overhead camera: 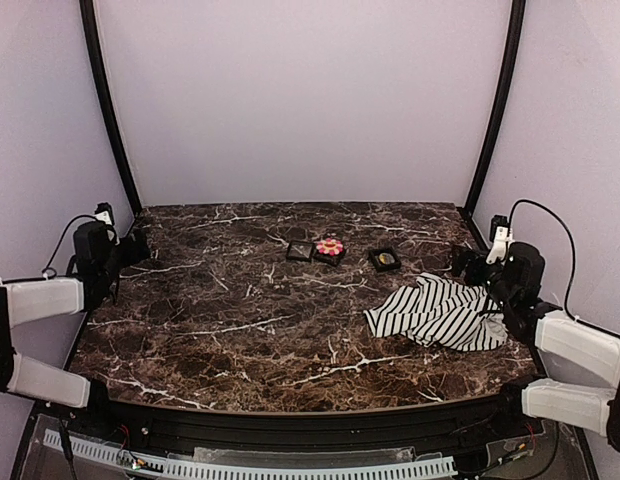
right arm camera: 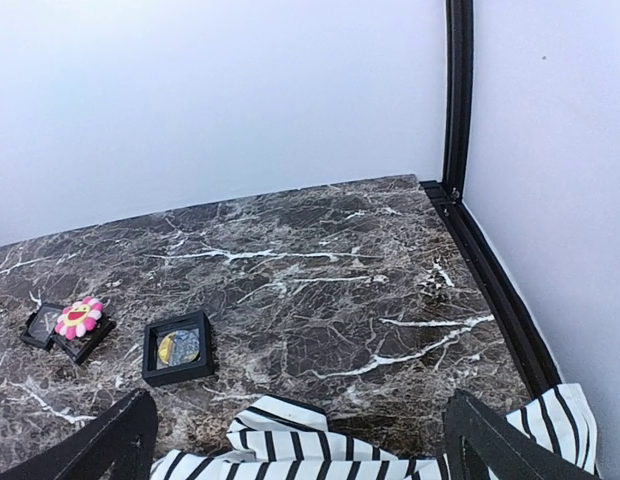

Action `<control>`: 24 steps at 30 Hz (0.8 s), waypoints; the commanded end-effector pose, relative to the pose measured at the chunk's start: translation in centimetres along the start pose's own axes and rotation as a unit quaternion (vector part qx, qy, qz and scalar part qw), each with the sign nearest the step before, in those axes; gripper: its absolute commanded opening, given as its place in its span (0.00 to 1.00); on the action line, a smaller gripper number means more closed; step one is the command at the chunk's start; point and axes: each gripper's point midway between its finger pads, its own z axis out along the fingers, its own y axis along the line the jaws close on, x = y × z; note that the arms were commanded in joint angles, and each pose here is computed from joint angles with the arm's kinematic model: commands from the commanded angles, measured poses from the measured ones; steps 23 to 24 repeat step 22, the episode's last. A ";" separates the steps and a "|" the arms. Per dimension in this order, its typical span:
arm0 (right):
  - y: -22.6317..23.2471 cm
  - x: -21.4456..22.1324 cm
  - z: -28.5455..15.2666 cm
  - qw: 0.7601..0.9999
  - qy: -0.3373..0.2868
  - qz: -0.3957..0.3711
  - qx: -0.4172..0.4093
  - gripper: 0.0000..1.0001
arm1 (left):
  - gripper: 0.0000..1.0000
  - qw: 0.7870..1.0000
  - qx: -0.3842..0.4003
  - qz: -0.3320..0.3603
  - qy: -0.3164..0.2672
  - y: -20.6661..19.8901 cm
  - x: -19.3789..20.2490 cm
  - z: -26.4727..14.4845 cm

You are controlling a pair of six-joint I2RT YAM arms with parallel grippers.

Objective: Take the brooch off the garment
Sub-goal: Reset both arms

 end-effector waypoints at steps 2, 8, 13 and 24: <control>-1.0 -1.1 -1.6 0.996 -0.093 -0.012 0.010 0.99 | 0.99 0.996 -0.029 0.012 -0.083 2.0 -1.5 -3.6; -2.1 0.1 -2.7 0.993 -0.113 -0.013 0.030 0.99 | 0.99 0.995 -0.040 0.043 -0.082 3.1 1.3 -5.0; -2.3 0.2 -3.0 0.992 -0.121 -0.015 0.033 0.99 | 0.99 0.994 -0.039 0.045 -0.093 3.6 1.7 -6.7; -2.8 0.5 -3.5 0.991 -0.129 -0.010 0.042 0.99 | 0.99 0.991 -0.061 0.023 -0.115 4.9 1.8 -8.5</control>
